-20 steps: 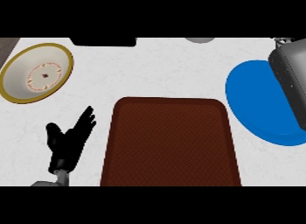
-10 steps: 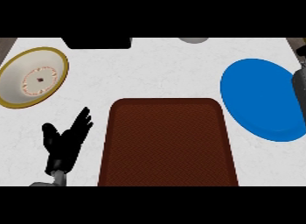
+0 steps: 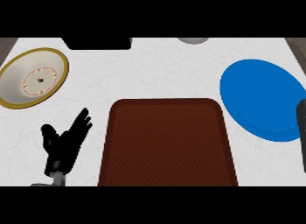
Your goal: Pick the squash from the tray and place it in the plate
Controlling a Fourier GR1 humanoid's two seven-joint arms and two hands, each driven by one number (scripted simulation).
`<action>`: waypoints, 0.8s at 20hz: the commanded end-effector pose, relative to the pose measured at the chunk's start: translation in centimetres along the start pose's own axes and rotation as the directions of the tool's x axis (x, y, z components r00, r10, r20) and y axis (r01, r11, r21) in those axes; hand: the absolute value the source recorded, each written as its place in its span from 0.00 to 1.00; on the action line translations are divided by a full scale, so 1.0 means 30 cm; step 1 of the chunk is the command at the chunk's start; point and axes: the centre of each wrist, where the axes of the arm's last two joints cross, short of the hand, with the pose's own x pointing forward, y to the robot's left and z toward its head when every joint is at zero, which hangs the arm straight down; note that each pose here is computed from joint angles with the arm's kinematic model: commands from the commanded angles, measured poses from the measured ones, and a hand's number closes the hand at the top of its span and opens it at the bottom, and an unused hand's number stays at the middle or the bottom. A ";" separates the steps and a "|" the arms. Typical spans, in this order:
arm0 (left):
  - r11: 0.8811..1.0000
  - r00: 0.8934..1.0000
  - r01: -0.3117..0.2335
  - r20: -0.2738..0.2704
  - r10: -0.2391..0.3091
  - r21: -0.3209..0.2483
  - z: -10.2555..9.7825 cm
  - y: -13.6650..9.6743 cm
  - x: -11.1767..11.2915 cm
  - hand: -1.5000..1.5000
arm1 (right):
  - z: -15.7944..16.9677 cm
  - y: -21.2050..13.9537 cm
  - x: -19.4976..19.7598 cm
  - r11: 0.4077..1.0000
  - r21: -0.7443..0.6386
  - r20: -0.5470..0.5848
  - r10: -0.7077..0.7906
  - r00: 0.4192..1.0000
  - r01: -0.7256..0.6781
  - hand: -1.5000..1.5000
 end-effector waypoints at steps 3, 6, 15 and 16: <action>1.000 1.000 0.001 0.002 -0.001 -0.013 -0.007 -0.027 0.026 0.50 | 0.117 0.106 -0.200 0.978 0.206 -0.458 0.131 0.879 -0.038 0.00; 0.999 1.000 0.005 0.004 -0.005 -0.046 -0.001 -0.028 0.020 0.50 | 0.190 0.127 -0.220 0.970 0.238 -0.501 0.075 0.862 0.054 0.00; 0.999 1.000 0.018 0.009 -0.017 -0.033 -0.009 -0.024 0.023 0.50 | 0.156 0.166 -0.277 0.946 -0.036 -0.382 -0.312 0.870 0.324 0.00; 1.000 1.000 0.006 -0.005 -0.006 -0.028 -0.016 -0.041 0.034 0.50 | 0.203 0.154 -0.283 0.927 -0.068 -0.379 -0.366 0.850 0.369 0.00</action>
